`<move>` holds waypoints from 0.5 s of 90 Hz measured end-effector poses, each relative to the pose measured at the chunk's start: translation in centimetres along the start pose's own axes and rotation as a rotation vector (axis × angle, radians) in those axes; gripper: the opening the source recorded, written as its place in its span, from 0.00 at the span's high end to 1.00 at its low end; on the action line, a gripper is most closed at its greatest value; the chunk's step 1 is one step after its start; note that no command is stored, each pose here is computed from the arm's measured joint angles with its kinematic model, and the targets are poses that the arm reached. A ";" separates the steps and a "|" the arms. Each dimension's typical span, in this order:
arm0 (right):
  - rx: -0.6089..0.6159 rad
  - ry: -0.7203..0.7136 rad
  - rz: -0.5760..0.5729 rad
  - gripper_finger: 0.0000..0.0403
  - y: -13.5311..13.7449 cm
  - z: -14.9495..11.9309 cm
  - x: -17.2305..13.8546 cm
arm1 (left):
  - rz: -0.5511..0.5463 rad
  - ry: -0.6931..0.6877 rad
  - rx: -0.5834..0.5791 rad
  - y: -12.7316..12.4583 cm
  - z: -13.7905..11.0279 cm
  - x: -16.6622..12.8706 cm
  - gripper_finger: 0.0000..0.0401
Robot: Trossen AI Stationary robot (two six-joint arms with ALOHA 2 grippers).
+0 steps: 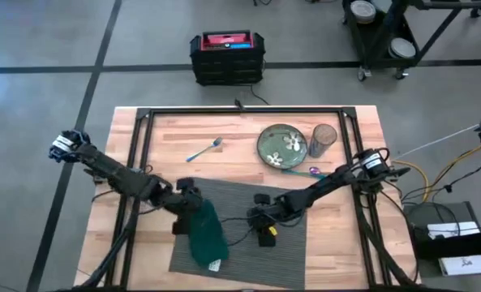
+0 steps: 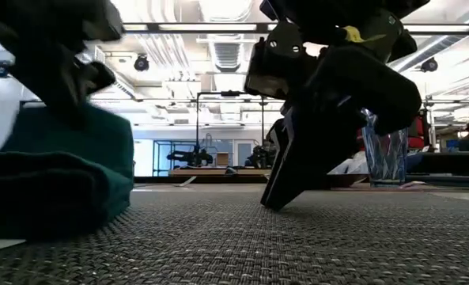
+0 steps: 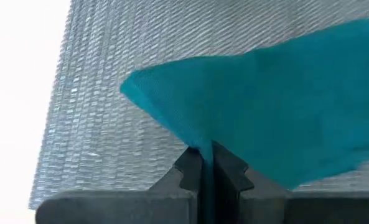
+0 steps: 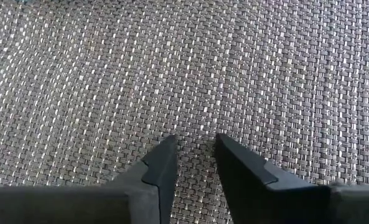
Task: Set table place
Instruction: Put the green napkin on the gray place mat
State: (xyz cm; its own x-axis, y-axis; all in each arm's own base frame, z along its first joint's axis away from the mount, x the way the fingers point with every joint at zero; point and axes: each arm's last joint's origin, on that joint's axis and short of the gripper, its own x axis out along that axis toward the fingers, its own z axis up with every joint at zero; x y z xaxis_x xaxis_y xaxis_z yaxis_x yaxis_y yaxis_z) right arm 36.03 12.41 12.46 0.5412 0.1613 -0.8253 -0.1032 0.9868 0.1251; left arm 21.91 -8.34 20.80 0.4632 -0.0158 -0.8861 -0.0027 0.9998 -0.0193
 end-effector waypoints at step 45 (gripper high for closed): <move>-0.039 -0.001 -0.002 0.75 0.1 0.0 0.0 | 0.040 -0.036 0.221 3.0 1.8 3.1 0.98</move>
State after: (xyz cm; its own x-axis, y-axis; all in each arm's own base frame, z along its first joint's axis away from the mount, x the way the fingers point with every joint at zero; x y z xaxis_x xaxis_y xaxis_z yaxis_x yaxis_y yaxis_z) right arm 35.99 12.48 12.44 0.5424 0.1592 -0.8249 -0.1344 0.9857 0.1018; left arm 24.91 -5.39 18.82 0.4982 0.0204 -0.8668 0.1702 0.9780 0.1208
